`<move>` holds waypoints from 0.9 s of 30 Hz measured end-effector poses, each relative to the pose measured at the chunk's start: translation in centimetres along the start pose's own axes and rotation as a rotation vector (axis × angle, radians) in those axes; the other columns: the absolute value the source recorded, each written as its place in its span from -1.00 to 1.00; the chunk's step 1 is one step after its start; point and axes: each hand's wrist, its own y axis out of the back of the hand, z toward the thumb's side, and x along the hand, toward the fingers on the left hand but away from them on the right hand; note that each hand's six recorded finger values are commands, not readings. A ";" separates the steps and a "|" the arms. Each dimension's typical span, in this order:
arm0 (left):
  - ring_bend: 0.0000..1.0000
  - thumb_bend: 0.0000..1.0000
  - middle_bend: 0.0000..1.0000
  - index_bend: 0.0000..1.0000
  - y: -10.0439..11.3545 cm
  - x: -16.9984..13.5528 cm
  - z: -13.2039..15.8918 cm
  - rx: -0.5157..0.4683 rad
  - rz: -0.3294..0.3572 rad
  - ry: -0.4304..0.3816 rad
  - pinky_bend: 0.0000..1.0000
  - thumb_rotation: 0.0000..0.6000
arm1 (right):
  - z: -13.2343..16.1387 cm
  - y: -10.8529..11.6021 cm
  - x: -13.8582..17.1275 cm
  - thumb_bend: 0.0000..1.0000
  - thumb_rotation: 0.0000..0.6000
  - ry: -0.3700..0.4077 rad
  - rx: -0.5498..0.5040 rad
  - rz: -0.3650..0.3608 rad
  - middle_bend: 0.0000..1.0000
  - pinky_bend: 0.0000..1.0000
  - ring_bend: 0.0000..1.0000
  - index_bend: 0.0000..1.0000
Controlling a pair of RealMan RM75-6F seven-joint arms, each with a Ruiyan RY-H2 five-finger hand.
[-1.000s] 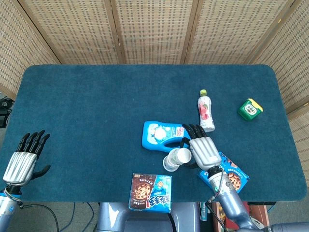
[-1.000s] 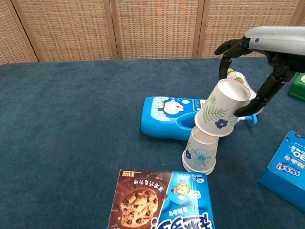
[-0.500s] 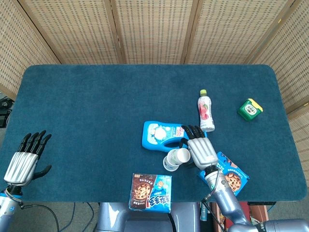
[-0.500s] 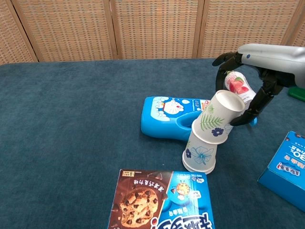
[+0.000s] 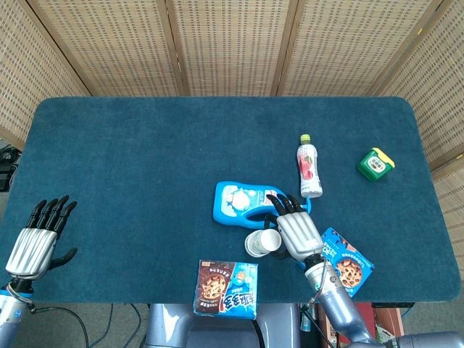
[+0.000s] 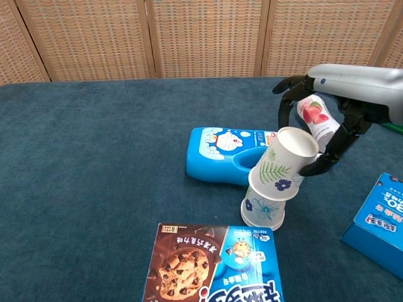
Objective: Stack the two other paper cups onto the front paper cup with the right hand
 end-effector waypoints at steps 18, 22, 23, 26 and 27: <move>-1.00 -0.52 -1.00 -1.00 0.0 0.0 0.1 0.000 0.003 -0.005 -1.00 1.00 | -0.1 -0.9 -1.1 -0.75 1.00 -0.008 0.008 -0.009 -0.90 -0.99 -1.00 -0.14; -1.00 -0.52 -1.00 -1.00 0.1 0.0 0.1 -0.001 0.005 -0.005 -1.00 1.00 | -0.1 -0.9 -1.0 -0.75 1.00 -0.006 0.031 -0.001 -1.00 -1.00 -1.00 -0.47; -1.00 -0.52 -1.00 -1.00 0.1 0.0 0.1 -0.001 0.005 -0.005 -1.00 1.00 | -0.2 -0.9 -1.0 -0.76 1.00 -0.005 0.037 0.001 -1.00 -1.00 -1.00 -0.56; -1.00 -0.52 -1.00 -1.00 0.1 0.0 0.1 -0.002 0.006 -0.005 -1.00 1.00 | -0.1 -0.8 -0.9 -0.77 1.00 -0.003 0.047 0.006 -1.00 -1.00 -1.00 -0.63; -1.00 -0.52 -1.00 -1.00 0.1 0.0 0.1 -0.002 0.006 -0.005 -1.00 1.00 | 0.0 -0.8 -0.8 -0.78 1.00 -0.002 0.046 0.005 -1.00 -1.00 -1.00 -0.63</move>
